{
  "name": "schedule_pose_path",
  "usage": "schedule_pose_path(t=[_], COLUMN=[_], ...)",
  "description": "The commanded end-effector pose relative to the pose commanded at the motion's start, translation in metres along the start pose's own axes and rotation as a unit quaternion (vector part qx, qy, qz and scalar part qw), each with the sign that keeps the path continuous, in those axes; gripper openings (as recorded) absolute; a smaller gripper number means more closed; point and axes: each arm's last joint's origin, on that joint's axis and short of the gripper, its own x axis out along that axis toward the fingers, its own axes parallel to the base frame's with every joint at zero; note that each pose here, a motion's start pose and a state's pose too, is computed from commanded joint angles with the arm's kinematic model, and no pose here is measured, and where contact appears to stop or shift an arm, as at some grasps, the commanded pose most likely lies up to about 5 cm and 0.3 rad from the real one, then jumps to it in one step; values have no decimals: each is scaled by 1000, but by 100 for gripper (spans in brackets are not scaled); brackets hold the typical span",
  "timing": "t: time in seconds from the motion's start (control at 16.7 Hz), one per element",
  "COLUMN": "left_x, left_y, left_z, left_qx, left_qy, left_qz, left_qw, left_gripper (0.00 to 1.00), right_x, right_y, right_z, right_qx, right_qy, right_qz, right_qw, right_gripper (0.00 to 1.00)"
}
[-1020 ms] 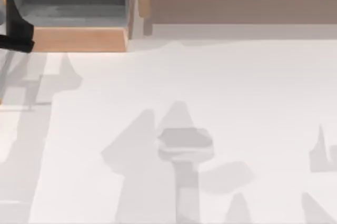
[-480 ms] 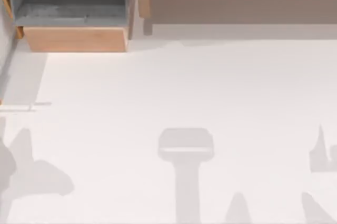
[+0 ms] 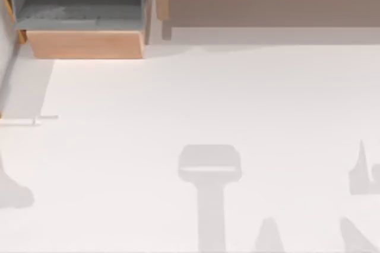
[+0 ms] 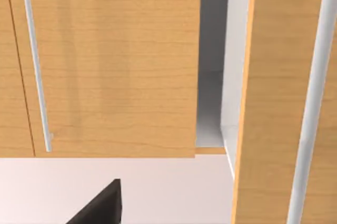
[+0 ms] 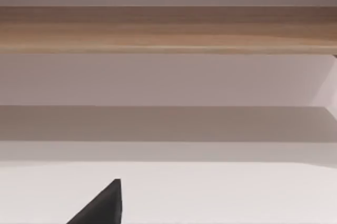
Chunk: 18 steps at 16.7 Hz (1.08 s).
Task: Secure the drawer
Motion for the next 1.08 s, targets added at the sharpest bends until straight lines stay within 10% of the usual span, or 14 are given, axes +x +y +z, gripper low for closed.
schedule_pose_path(t=[0.84,1.08], left_x=[25,25], left_y=[0,0], left_z=[0,0], left_qx=[0,0], left_qy=[0,0], left_qz=[0,0], left_qw=[1000,1000], left_gripper=[100,70], right_x=[0,0], right_y=[0,0], right_z=[0,0], right_qx=[0,0], right_qy=[0,0], right_qz=[0,0], right_qw=[1000,1000], right_gripper=[100,100])
